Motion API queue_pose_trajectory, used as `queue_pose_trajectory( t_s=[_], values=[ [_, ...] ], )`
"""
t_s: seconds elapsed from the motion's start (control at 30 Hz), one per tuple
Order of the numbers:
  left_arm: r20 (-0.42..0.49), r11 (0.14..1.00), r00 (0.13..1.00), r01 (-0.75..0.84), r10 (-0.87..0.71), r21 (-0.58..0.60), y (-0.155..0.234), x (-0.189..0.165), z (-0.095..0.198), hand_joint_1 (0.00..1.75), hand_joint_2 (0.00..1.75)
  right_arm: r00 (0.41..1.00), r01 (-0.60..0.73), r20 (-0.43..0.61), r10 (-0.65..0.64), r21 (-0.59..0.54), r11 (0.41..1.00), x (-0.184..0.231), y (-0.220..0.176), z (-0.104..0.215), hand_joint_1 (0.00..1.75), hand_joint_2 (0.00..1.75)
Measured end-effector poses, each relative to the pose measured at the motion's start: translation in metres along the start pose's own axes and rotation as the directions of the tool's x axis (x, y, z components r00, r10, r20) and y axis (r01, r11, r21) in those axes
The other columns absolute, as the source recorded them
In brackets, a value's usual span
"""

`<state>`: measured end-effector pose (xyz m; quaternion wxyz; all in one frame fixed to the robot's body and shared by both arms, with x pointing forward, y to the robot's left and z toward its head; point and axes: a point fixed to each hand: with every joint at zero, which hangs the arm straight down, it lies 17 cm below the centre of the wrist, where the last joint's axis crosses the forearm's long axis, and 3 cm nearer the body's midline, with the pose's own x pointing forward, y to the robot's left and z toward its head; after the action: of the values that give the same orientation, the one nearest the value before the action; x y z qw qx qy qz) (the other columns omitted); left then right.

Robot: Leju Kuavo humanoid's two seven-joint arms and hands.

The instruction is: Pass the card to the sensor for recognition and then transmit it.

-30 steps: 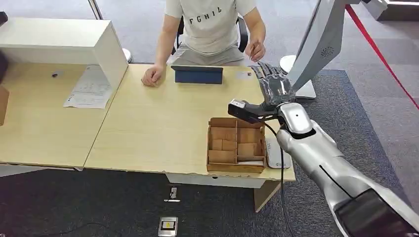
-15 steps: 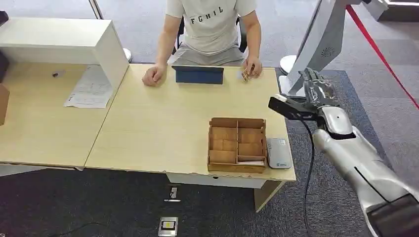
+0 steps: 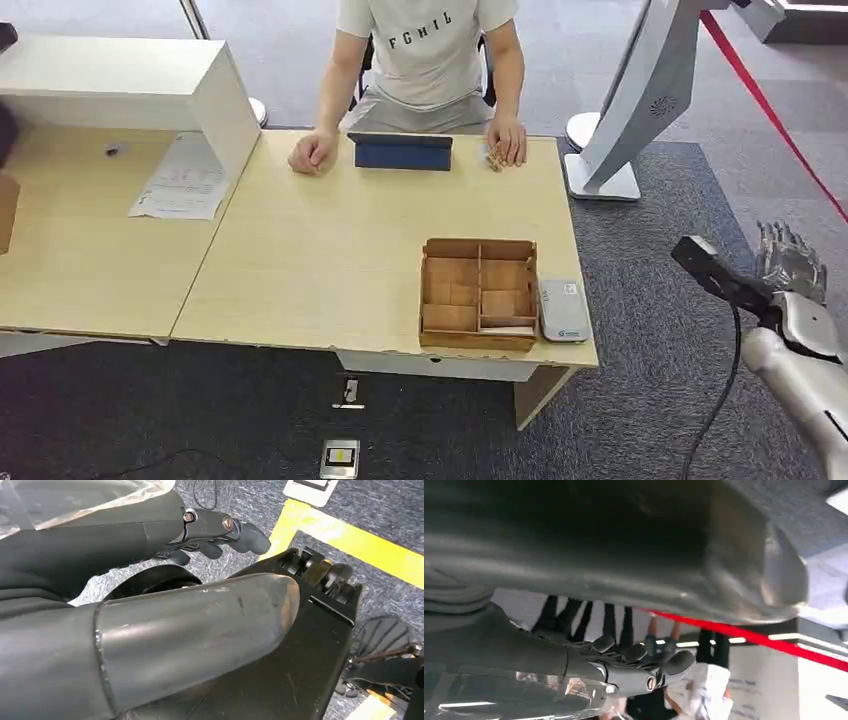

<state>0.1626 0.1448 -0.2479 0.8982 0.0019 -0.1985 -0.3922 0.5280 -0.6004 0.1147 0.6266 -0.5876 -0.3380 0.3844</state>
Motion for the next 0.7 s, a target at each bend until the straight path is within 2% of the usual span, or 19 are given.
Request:
queue_pose_trajectory(
  t_s=[0.1, 0.3, 0.37, 0.53, 0.7],
  values=[
    [0.007, 1.0, 1.0, 0.002, -0.002, -0.02, 0.0, 0.001, 0.0, 0.0, 0.0, 1.0, -0.004, -0.024, 0.005, 0.036, 0.999, -0.022, 0.033, 0.016, 0.0, 0.0],
    [0.006, 1.0, 1.0, 0.002, -0.002, -0.015, 0.003, 0.0, 0.0, 0.0, 0.0, 0.998, 0.001, -0.068, 0.004, 0.082, 0.997, -0.05, 0.058, 0.029, 0.0, 0.0],
    [-0.003, 1.0, 1.0, -0.007, 0.007, 0.017, 0.008, -0.002, -0.001, 0.0, 0.0, 0.996, 0.029, -0.092, -0.018, 0.111, 0.993, -0.06, 0.078, 0.041, 0.0, 0.0],
    [-0.008, 0.998, 1.0, -0.028, 0.028, 0.056, 0.013, -0.003, -0.001, 0.0, 0.0, 0.987, 0.09, -0.149, -0.059, 0.213, 0.973, -0.082, 0.152, 0.091, 0.0, 0.0],
    [-0.004, 0.999, 0.999, -0.034, 0.034, 0.038, 0.008, -0.002, -0.001, 0.0, 0.0, 0.964, 0.183, -0.242, -0.108, 0.314, 0.932, -0.1, 0.222, 0.15, 0.0, 0.0]
  ],
)
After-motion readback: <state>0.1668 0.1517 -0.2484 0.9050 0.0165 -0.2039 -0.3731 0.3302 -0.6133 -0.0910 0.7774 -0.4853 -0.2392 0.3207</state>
